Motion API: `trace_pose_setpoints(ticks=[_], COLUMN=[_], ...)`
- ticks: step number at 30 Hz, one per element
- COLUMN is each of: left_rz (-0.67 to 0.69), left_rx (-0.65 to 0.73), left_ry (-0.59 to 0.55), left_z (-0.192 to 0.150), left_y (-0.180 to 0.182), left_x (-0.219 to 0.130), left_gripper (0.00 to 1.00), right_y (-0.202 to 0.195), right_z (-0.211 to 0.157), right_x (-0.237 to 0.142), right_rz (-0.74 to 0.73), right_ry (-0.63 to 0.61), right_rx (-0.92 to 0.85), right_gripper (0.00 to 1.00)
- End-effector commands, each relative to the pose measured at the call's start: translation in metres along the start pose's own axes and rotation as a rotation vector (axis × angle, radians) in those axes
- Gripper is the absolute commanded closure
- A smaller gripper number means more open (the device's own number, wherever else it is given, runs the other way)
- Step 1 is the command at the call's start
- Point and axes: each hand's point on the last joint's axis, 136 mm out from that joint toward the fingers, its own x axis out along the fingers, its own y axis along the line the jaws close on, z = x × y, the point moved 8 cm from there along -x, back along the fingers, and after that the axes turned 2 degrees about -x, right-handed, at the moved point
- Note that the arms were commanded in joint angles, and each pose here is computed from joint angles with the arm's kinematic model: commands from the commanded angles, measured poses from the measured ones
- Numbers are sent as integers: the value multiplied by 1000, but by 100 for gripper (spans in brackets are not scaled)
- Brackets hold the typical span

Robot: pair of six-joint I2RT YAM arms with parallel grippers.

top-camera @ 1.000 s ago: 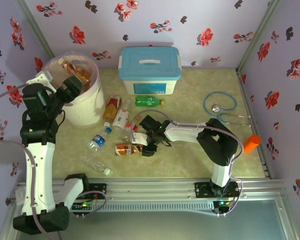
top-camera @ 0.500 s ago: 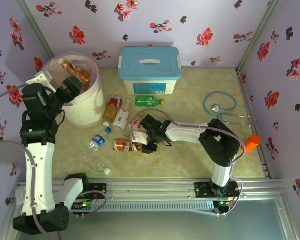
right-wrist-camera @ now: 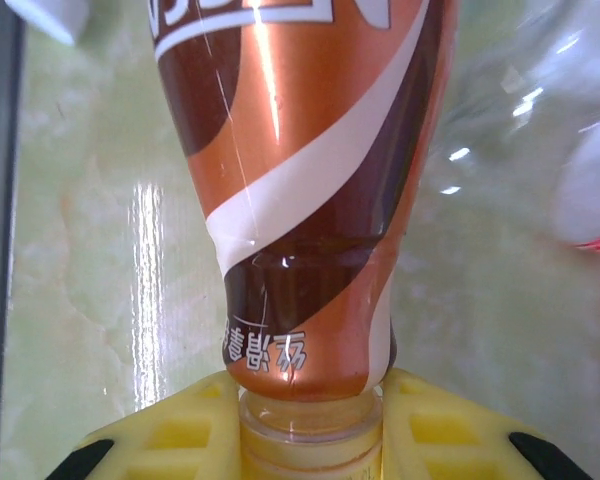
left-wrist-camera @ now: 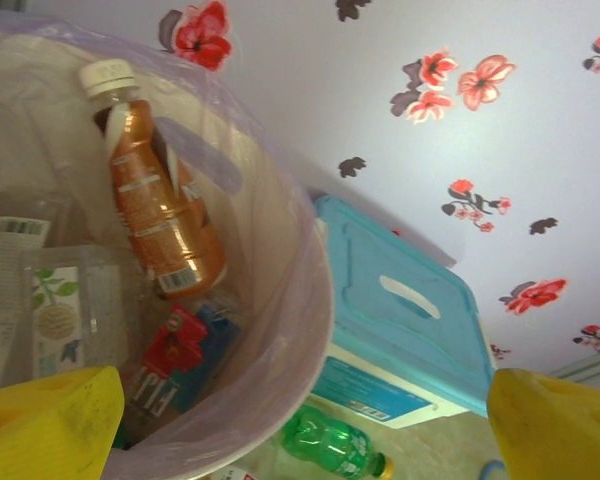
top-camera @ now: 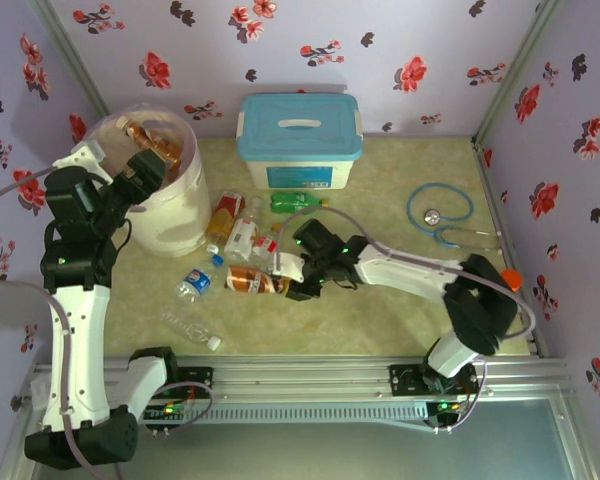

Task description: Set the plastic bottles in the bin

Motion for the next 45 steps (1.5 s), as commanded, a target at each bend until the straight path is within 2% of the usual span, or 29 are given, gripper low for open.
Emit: trace_pose_setpoints(ticks=[1, 2, 9, 14, 19, 27, 41, 45], left_rz=[-108, -120, -232, -342, -388, -407, -431, -428], left_rx=[-19, -10, 25, -5, -18, -62, -68, -63], left_ry=[28, 41, 125, 238, 331, 393, 402, 391], left_z=[-6, -10, -50, -94, -135, -169, -175, -170], left_y=[-19, -25, -76, -114, -136, -147, -156, -155], left_x=[7, 10, 31, 62, 87, 105, 119, 120], left_gripper=[3, 1, 0, 0, 0, 2, 32, 40], right_y=[-9, -15, -47, -54, -58, -58, -56, -56], right_z=[2, 1, -3, 3, 12, 15, 19, 21], right_x=[-29, -38, -93, -110, -115, -112, -101, -101], right_rz=[-69, -120, -500, -615, -627, -602, -519, -508], right_ry=[-86, -108, -344, -459, -549, -572, -600, -610], right_rx=[93, 127, 371, 459, 472, 455, 429, 418], right_gripper=[74, 74, 74, 74, 74, 74, 74, 67])
